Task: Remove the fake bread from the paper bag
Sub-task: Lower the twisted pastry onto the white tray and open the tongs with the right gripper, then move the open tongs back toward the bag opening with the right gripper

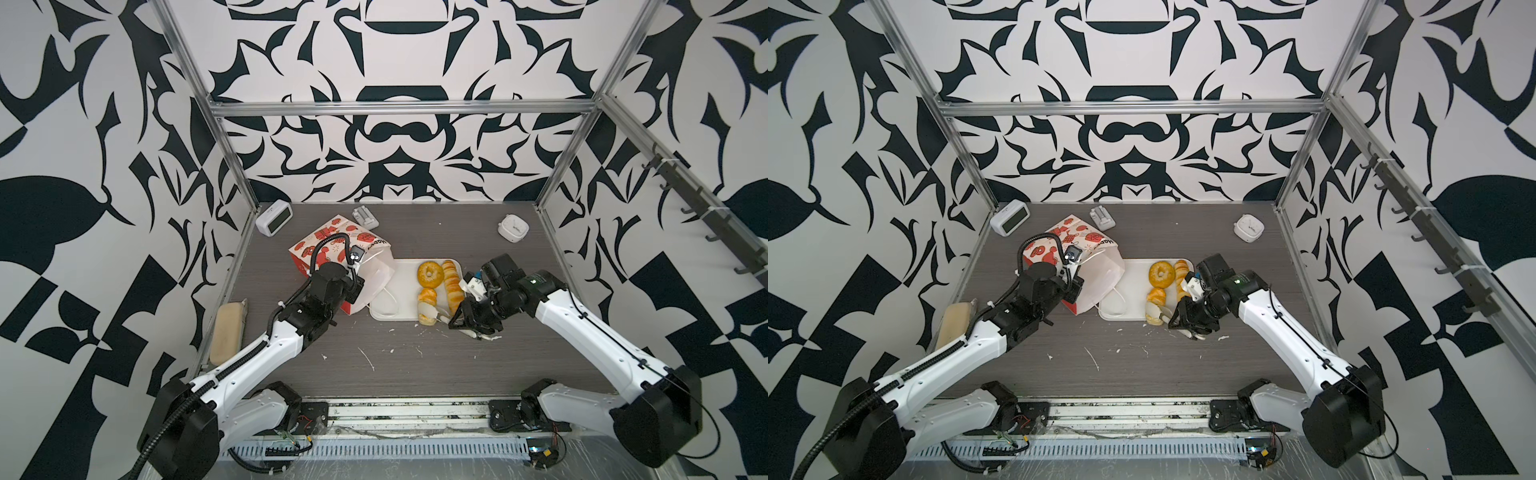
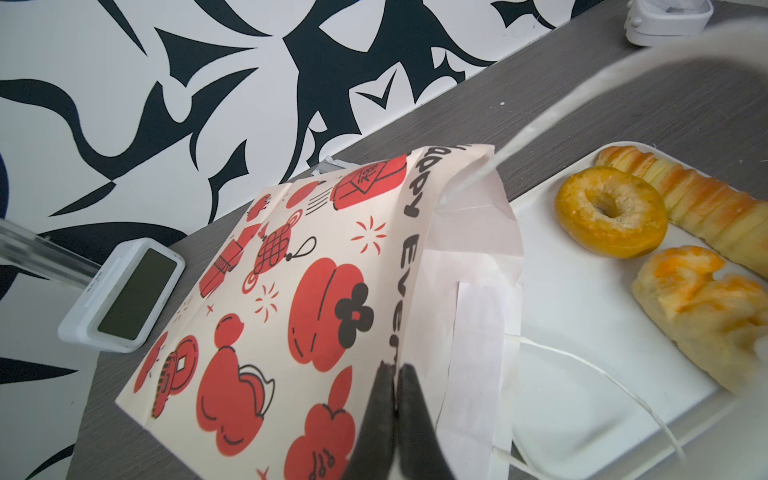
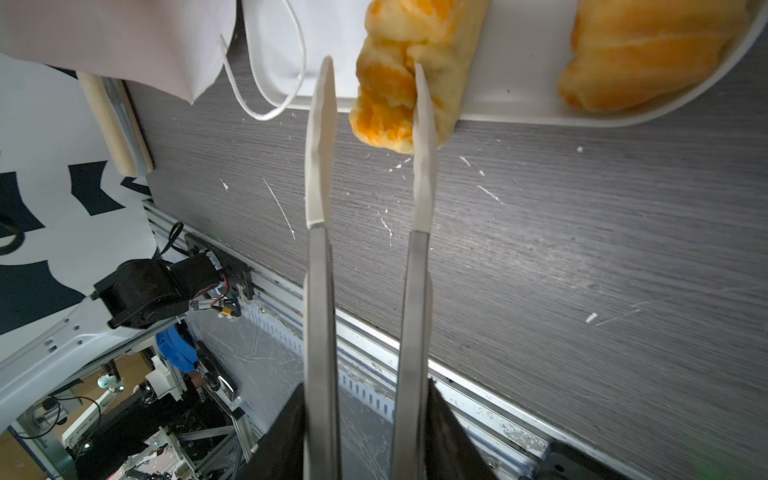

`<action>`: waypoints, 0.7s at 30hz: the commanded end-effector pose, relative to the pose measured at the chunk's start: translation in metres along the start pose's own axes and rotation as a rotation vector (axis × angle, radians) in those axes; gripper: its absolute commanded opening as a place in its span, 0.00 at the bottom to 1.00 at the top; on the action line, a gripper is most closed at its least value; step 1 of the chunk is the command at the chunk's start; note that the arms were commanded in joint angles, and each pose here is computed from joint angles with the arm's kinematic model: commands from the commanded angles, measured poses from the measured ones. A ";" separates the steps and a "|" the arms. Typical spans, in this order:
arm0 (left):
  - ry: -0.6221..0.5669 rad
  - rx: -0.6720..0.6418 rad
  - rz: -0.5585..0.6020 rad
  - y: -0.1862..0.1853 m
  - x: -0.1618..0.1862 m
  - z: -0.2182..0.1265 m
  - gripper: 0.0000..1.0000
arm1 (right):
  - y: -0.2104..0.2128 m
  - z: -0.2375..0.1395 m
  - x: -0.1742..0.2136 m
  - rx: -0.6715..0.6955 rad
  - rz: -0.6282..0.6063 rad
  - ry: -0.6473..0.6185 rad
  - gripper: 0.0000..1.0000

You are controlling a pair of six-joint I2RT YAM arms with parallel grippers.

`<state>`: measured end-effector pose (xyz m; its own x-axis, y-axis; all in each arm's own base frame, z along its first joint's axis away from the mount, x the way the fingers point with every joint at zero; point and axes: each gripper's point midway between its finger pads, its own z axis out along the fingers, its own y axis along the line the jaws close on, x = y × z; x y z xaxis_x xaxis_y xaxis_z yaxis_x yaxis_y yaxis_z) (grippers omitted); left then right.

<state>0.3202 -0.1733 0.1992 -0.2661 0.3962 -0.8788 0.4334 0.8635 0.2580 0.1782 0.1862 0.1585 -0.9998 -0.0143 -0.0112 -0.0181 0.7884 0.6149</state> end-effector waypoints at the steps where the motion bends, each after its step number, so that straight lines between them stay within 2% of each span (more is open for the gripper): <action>1: -0.052 -0.007 -0.031 0.003 -0.010 -0.006 0.00 | 0.024 -0.019 -0.019 -0.061 -0.069 -0.095 0.43; 8: -0.059 -0.013 -0.035 0.005 -0.011 -0.009 0.00 | 0.010 -0.047 -0.011 0.066 -0.119 -0.187 0.42; 11: -0.064 -0.013 -0.035 0.005 -0.011 -0.009 0.00 | 0.009 -0.050 -0.007 0.058 -0.115 -0.209 0.42; 17: -0.061 -0.025 -0.042 0.006 -0.010 -0.005 0.00 | 0.030 -0.044 -0.018 -0.049 -0.142 -0.236 0.39; 21: -0.064 -0.037 -0.050 0.007 -0.010 -0.004 0.00 | 0.043 -0.027 -0.024 -0.081 -0.174 -0.194 0.37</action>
<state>0.3188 -0.1712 0.2066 -0.2437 0.3692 -0.8968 0.4187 0.8741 0.2461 0.1913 0.1828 0.1989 -0.9731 0.0039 -0.2304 -0.1404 0.7829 0.6061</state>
